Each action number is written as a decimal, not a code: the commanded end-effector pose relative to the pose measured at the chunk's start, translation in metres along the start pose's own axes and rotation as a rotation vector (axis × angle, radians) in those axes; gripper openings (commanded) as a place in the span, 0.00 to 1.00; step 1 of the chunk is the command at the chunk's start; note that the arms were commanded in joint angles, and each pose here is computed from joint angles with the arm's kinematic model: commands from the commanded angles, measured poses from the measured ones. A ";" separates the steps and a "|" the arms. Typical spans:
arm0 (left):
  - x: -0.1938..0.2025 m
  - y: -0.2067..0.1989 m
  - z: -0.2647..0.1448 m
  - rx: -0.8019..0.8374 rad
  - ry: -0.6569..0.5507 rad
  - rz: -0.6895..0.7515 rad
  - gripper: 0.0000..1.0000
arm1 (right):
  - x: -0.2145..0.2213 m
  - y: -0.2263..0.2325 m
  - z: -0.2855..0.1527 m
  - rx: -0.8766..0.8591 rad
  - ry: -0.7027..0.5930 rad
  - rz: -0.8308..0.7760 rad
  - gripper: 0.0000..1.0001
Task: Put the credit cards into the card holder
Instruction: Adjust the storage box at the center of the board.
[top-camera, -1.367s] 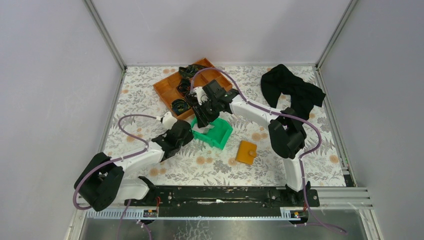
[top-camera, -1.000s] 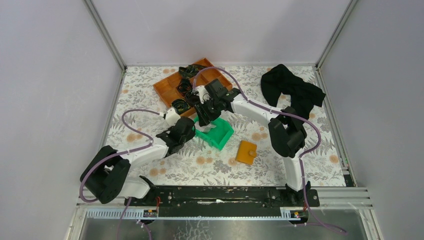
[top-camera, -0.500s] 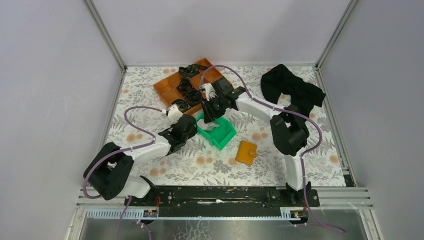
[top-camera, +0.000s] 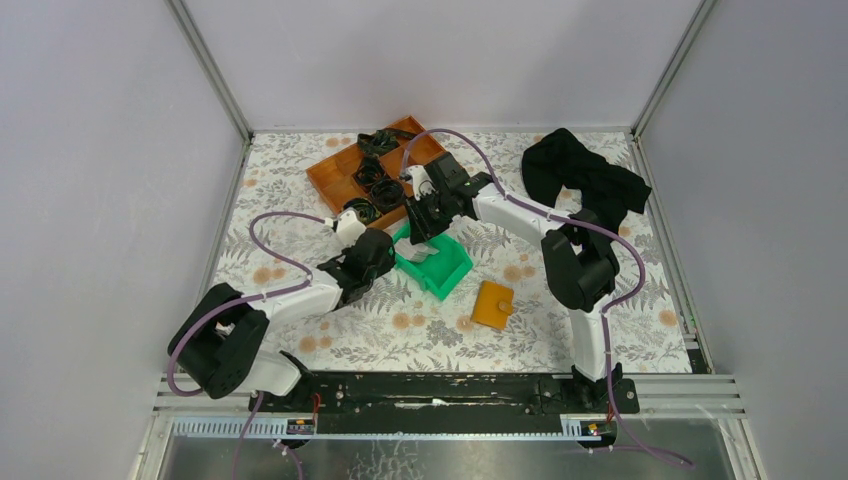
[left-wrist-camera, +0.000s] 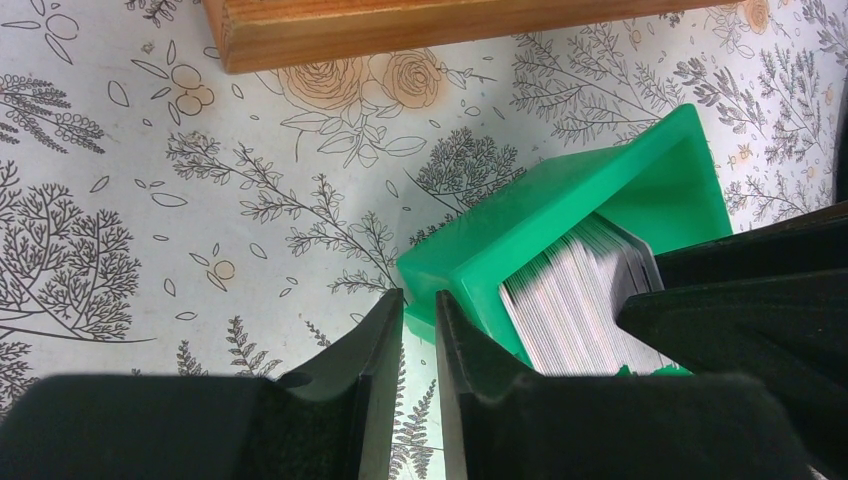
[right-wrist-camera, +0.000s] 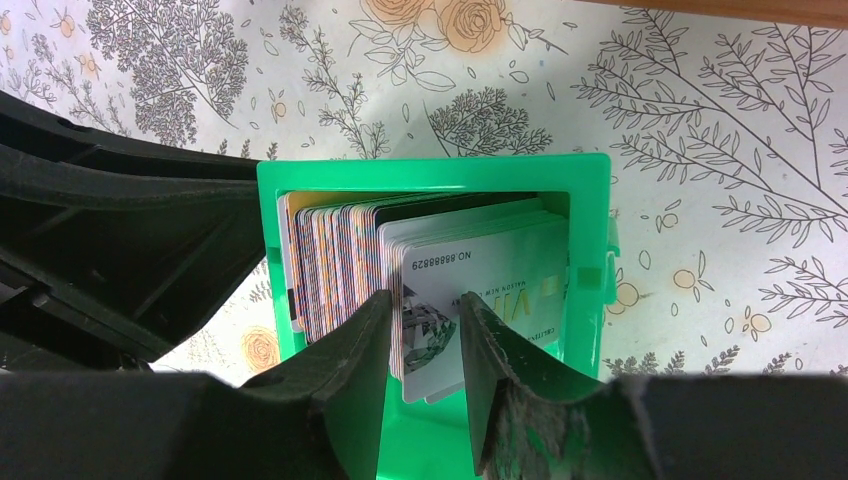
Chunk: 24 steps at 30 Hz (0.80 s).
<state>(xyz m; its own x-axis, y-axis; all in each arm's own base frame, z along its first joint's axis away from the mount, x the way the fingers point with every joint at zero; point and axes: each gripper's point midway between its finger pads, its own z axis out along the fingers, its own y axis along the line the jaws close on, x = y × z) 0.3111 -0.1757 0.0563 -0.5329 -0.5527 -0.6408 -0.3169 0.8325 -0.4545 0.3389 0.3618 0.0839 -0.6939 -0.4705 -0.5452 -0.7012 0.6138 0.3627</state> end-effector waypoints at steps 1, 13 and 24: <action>-0.017 -0.024 0.000 0.054 -0.047 -0.022 0.25 | -0.008 0.015 -0.022 -0.006 -0.016 0.001 0.37; -0.016 -0.023 0.003 0.042 -0.046 -0.019 0.25 | -0.020 0.016 -0.035 0.020 -0.043 -0.025 0.36; -0.018 -0.018 0.003 0.020 -0.058 -0.012 0.26 | -0.034 0.010 -0.049 0.088 -0.079 -0.050 0.35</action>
<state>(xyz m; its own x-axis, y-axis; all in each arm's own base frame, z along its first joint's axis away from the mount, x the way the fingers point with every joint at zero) 0.3166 -0.1794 0.0587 -0.5311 -0.5528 -0.6421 -0.3171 0.8324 -0.4544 0.3386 0.3506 0.0916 -0.7055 -0.4773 -0.5240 -0.6833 0.6542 0.3242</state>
